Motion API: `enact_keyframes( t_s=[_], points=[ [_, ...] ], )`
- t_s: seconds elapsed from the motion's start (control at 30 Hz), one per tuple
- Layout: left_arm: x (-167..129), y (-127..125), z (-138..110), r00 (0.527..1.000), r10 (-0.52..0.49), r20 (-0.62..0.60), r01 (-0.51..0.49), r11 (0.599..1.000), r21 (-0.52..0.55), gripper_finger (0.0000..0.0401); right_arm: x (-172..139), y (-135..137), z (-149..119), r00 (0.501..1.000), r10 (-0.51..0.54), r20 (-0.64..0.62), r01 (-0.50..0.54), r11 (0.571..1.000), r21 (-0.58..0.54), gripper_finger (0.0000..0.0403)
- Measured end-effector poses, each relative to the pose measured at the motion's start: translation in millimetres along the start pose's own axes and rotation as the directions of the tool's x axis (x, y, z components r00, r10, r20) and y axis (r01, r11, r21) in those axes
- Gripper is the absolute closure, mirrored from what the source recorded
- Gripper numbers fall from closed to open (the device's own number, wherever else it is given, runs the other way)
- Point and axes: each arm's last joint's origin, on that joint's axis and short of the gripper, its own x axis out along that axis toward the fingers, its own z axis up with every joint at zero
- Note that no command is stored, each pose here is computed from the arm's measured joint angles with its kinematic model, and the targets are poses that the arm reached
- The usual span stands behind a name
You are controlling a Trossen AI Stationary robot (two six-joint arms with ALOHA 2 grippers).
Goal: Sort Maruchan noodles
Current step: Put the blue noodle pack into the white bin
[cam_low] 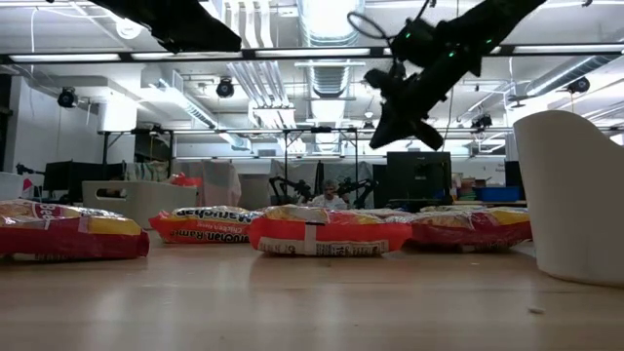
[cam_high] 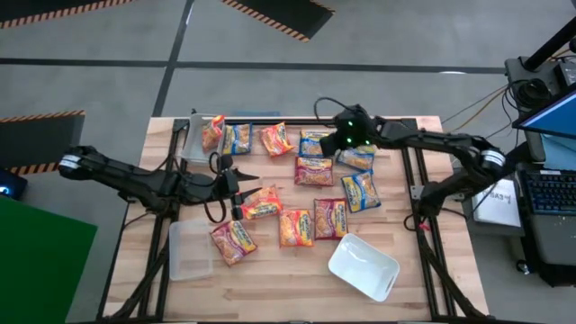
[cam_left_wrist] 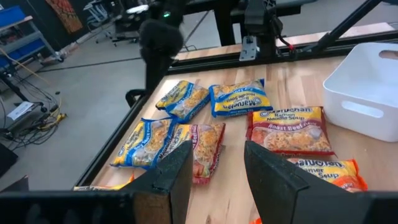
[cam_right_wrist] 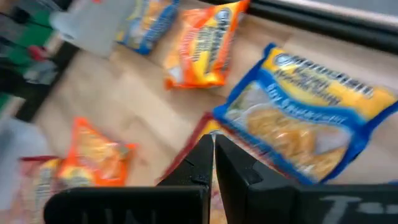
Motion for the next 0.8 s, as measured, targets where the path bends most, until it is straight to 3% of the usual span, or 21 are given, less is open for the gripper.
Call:
enact_keyframes(
  t_s=[0.2, 0.5, 0.63, 0.8],
  points=[
    [-0.4, 0.3, 0.3, 1.0, 0.0, 0.003, 0.0, 1.0, -0.002, 0.0274, 16.5, -15.0, 26.6, 0.99, -0.108, -0.094, 0.106, 0.994, -0.024, 0.0394],
    [-0.5, 0.2, -0.5, 1.0, 0.0, -0.005, 0.001, 1.0, 0.003, 0.0274, 26.7, -31.1, 49.0, 0.92, -0.239, -0.311, 0.248, 0.969, -0.011, 0.0388],
    [-0.5, 0.2, -0.7, 1.0, -0.001, -0.006, 0.001, 1.0, 0.004, 0.0274, 30.2, -33.0, 49.2, 0.907, -0.243, -0.343, 0.255, 0.967, -0.013, 0.0351],
    [-0.6, 0.2, -0.8, 1.0, -0.001, -0.008, 0.001, 1.0, 0.004, 0.0274, 33.3, -35.5, 45.9, 0.9, -0.249, -0.357, 0.262, 0.965, -0.014, 0.0268]
  ],
)
